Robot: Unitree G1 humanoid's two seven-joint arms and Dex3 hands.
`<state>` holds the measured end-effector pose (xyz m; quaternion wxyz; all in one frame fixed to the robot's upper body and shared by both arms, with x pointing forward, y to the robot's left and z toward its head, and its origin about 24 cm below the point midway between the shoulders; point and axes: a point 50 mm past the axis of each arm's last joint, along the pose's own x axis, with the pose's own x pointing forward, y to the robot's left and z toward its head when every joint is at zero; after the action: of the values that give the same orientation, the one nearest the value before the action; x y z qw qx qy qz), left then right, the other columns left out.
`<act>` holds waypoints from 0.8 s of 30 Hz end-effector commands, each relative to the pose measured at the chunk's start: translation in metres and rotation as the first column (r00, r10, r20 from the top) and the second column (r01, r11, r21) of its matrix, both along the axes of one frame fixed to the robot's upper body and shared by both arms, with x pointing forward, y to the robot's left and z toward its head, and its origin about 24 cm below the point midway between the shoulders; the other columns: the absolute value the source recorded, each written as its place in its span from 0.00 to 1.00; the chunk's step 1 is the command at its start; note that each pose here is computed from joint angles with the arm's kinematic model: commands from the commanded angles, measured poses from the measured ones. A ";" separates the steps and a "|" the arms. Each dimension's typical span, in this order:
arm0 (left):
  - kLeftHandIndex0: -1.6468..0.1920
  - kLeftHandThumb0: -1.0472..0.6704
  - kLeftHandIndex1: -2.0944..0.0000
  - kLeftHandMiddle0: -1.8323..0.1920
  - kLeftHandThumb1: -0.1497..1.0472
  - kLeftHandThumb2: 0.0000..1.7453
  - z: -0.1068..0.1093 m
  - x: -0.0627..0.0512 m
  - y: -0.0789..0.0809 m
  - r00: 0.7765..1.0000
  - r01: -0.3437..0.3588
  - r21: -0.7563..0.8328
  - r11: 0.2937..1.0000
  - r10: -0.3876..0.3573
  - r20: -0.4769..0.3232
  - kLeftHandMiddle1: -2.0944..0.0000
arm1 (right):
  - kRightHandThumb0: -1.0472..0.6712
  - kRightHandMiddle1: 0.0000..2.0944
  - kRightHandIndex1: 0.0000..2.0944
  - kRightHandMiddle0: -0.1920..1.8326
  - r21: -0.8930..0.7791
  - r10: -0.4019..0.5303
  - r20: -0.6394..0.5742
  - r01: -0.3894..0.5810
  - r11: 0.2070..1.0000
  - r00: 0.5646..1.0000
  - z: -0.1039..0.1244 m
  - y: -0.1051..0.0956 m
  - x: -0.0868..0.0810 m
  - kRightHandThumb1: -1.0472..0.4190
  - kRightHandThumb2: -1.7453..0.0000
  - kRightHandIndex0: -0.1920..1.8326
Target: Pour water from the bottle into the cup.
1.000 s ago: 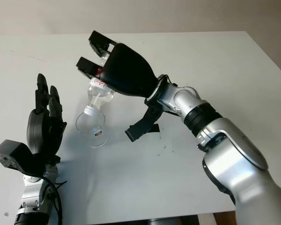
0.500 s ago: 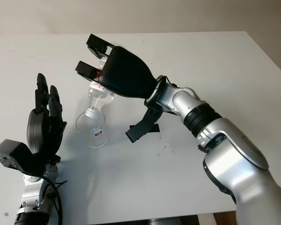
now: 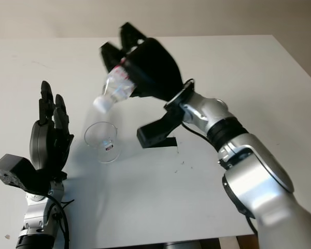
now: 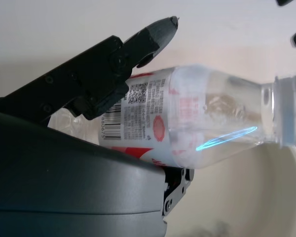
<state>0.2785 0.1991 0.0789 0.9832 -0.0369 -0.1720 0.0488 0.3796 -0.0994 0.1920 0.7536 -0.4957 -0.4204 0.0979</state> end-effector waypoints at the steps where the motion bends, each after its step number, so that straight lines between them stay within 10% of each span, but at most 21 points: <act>1: 1.00 0.05 1.00 1.00 1.00 0.32 0.001 -0.001 0.001 1.000 -0.001 0.007 1.000 0.001 0.000 1.00 | 0.50 1.00 1.00 0.44 0.093 0.024 -0.069 -0.018 0.996 0.997 0.000 -0.006 -0.002 0.00 0.93 0.58; 15: 1.00 0.06 1.00 1.00 1.00 0.32 0.000 0.000 0.002 1.000 0.018 0.006 1.000 -0.018 -0.006 1.00 | 0.48 1.00 1.00 0.41 0.460 0.249 -0.437 -0.023 0.888 0.864 -0.028 -0.029 -0.017 0.00 0.88 0.52; 21: 1.00 0.05 1.00 1.00 1.00 0.31 0.000 0.000 0.002 1.000 0.023 0.001 1.000 -0.023 -0.008 1.00 | 0.46 1.00 1.00 0.47 0.683 0.558 -0.673 0.120 0.720 0.485 -0.029 -0.032 -0.024 0.00 0.83 0.62; 24: 1.00 0.06 1.00 1.00 1.00 0.31 -0.002 -0.001 0.003 1.000 0.021 0.004 1.000 -0.021 -0.012 1.00 | 0.45 1.00 1.00 0.44 0.682 0.580 -0.702 0.155 0.715 0.413 -0.029 -0.032 -0.032 0.00 0.84 0.63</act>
<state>0.2785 0.2007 0.0781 0.9845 -0.0373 -0.1668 0.0391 0.3524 -0.1311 0.1525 0.9587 -0.0117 -0.0148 0.2837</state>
